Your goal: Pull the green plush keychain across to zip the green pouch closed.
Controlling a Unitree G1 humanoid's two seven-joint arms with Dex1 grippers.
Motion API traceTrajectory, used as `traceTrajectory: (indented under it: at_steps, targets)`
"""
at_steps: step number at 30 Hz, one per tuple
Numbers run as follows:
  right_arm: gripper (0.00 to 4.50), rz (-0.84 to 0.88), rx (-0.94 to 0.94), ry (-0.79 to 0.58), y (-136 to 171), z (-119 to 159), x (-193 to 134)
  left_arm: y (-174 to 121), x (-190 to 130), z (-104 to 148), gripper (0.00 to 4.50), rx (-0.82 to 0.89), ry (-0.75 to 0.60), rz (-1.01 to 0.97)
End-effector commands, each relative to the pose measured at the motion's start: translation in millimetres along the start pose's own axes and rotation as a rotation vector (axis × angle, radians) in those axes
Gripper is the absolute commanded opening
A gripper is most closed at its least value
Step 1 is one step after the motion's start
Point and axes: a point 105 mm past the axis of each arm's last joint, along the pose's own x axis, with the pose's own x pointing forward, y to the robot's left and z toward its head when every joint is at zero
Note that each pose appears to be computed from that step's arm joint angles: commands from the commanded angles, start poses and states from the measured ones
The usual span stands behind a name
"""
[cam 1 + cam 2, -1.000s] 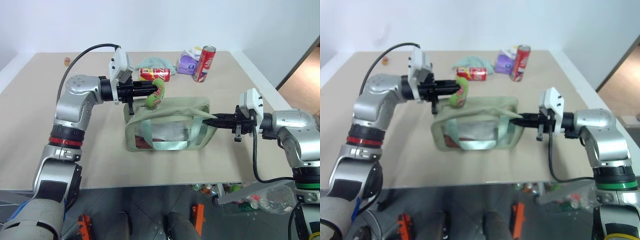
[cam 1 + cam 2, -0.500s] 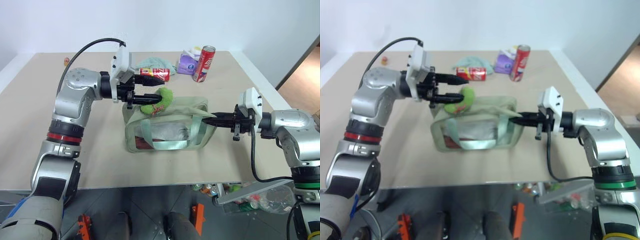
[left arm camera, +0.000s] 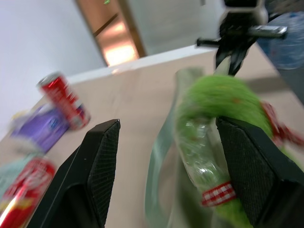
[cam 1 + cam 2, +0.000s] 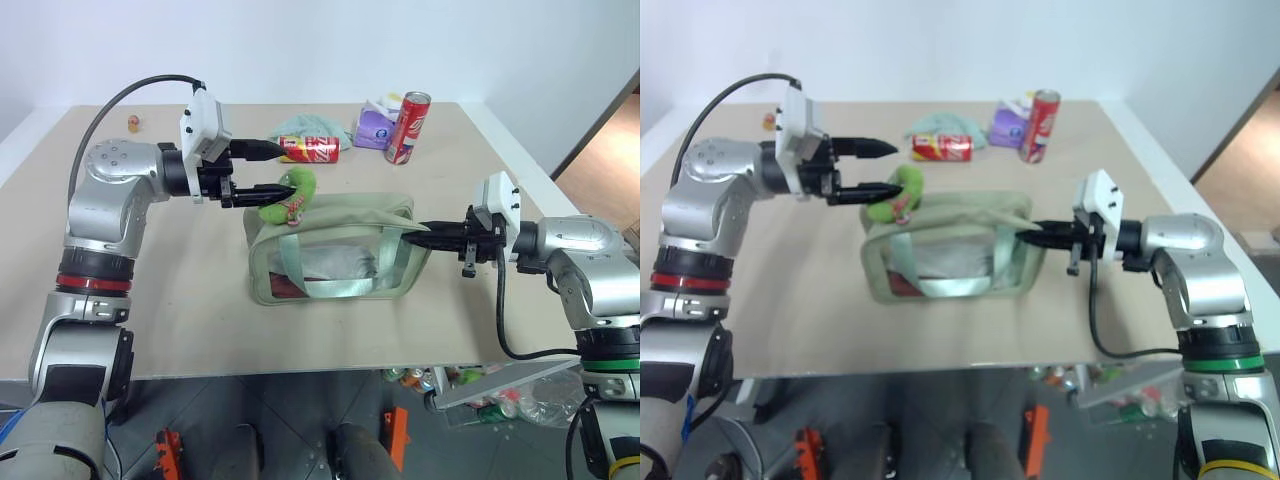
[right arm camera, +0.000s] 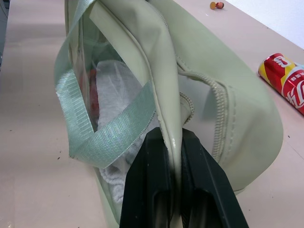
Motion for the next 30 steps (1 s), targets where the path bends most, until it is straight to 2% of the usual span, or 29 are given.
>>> traceTrajectory:
  at_steps: [1, 8, 13, 17, 24, 30]
  targets:
    - [0.00, 0.017, -0.043, -0.016, -4, 9, 5, -8, 11, 21, 3.33, -0.022, -0.059, -0.058]
    - [0.00, 0.024, -0.049, -0.020, -4, 8, 8, -6, 29, 21, 3.33, 0.032, -0.040, -0.087]
    - [0.00, 0.017, -0.045, -0.017, -2, 7, 6, 9, 32, 22, 3.33, 0.078, -0.043, -0.011]
    - [0.00, 0.012, -0.041, -0.013, -1, 6, 4, 11, 30, 34, 3.33, 0.078, -0.102, -0.008]
    - [0.00, 0.005, -0.036, -0.010, 0, 5, 3, 24, -2, 63, 3.33, 0.019, -0.201, 0.093]
    - [0.00, 0.002, -0.030, -0.012, -4, 2, 4, 20, -40, 54, 3.33, 0.001, -0.160, 0.235]
